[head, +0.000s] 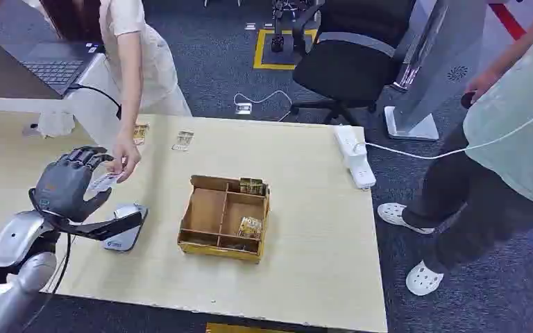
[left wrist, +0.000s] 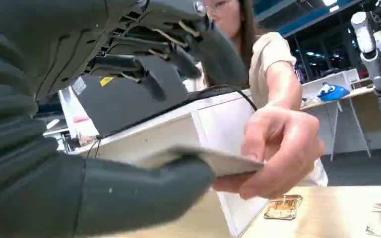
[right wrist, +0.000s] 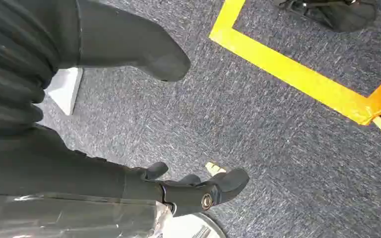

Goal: Pass the card to the sensor for recognition and then transmit it.

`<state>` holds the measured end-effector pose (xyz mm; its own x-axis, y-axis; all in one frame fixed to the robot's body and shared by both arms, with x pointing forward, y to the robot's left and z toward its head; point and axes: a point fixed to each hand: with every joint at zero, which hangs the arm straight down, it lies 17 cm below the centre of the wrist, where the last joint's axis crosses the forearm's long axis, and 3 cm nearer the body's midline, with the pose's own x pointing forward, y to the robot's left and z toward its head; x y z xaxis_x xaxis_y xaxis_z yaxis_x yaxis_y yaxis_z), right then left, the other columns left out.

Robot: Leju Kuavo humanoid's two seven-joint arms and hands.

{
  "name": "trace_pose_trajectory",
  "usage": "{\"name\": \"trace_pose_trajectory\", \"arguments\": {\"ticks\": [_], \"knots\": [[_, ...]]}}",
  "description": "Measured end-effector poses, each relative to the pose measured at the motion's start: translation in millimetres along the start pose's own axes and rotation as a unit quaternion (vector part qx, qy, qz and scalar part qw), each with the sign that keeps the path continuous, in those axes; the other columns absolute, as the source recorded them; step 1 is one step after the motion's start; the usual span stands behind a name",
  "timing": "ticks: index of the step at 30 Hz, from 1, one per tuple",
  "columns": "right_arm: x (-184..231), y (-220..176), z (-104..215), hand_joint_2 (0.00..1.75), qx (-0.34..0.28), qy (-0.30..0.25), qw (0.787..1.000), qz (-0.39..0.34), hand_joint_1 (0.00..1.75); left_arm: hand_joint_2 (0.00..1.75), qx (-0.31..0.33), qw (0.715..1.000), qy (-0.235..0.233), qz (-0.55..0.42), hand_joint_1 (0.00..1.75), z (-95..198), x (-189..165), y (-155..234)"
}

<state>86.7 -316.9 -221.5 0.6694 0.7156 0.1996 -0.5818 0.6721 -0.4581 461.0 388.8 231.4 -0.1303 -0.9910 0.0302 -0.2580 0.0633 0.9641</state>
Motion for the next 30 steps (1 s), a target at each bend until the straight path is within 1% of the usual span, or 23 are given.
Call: {"name": "trace_pose_trajectory", "arguments": {"ticks": [17,27,30], "knots": [[-1.1,-0.2,0.0,1.75,-0.001,0.003,1.0,0.0,0.0,1.75,0.005,1.0,-0.005,0.009,1.75,1.0,1.7,0.4],[-2.0,0.3,0.5,1.75,-0.001,0.006,1.0,0.003,0.0,1.75,-0.002,1.0,-0.002,0.014,1.75,3.7,-4.2,-1.6],[-1.1,1.2,1.2,1.75,0.001,0.006,1.0,0.003,0.0,1.75,-0.018,1.0,0.002,0.009,1.75,6.0,-6.9,-8.7]]}}
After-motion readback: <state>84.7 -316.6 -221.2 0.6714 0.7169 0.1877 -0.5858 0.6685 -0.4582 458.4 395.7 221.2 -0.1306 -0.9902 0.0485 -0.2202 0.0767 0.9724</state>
